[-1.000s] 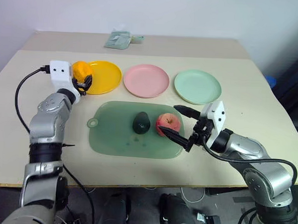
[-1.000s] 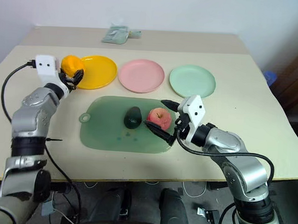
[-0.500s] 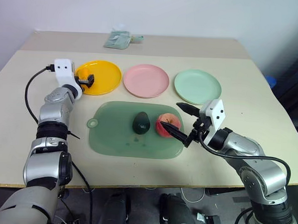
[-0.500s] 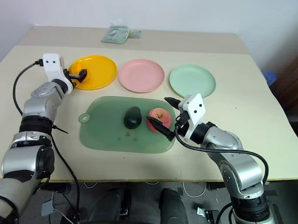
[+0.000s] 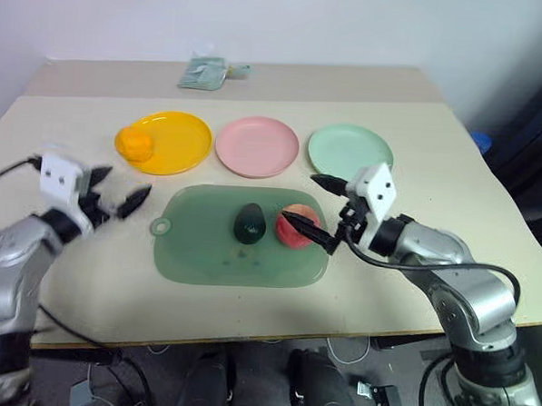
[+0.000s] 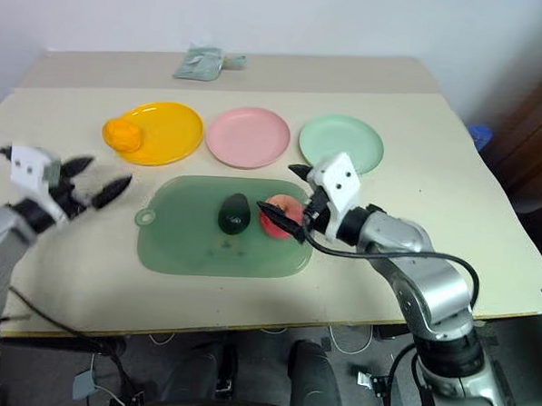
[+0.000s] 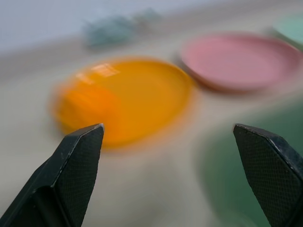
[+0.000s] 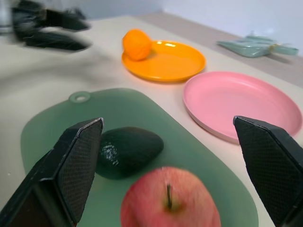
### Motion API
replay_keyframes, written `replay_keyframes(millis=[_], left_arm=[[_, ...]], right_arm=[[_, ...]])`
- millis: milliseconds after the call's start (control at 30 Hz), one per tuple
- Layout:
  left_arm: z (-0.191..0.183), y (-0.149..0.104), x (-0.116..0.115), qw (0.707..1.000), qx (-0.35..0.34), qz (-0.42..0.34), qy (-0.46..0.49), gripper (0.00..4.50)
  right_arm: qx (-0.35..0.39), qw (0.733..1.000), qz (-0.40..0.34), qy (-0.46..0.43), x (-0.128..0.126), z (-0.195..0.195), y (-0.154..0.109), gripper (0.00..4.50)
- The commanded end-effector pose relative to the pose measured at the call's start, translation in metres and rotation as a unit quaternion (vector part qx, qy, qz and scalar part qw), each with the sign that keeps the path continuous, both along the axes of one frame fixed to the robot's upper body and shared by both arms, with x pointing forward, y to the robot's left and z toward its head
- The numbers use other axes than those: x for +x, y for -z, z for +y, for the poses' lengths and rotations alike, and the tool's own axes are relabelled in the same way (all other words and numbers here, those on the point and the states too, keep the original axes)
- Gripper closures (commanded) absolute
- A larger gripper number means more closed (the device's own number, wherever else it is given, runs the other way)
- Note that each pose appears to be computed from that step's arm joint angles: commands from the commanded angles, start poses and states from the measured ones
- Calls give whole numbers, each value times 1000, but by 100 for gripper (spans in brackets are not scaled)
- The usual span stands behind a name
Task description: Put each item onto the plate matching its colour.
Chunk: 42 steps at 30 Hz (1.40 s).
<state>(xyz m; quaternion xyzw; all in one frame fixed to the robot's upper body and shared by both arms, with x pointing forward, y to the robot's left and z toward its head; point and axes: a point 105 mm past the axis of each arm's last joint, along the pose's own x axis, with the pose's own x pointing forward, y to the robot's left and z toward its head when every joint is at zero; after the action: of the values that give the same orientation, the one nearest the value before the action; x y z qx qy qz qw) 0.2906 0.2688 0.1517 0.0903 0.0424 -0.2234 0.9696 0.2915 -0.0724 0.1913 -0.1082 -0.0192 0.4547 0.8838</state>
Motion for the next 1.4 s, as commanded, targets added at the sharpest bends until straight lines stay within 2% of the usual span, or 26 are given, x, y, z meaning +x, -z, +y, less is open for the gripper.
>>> replay_keyframes(millis=[33,167,367,767,867,1400], left_arm=[[-18,-14,-27,997,17,-11,70,7],[-29,-1,-50,994,28,5,107,7],[-38,10,-60,991,29,17,130,7],[-52,15,-64,987,16,22,158,7],[-57,14,-65,987,13,20,161,7],[-66,15,-65,987,2,17,160,7]], right_arm=[[-38,999,21,-23,-2,19,4,0],[-63,996,66,0,11,38,15,0],[-80,991,108,26,18,57,20,0],[-112,982,149,25,13,71,30,0],[-124,978,167,35,15,71,41,0],[-121,970,205,45,24,75,56,0]])
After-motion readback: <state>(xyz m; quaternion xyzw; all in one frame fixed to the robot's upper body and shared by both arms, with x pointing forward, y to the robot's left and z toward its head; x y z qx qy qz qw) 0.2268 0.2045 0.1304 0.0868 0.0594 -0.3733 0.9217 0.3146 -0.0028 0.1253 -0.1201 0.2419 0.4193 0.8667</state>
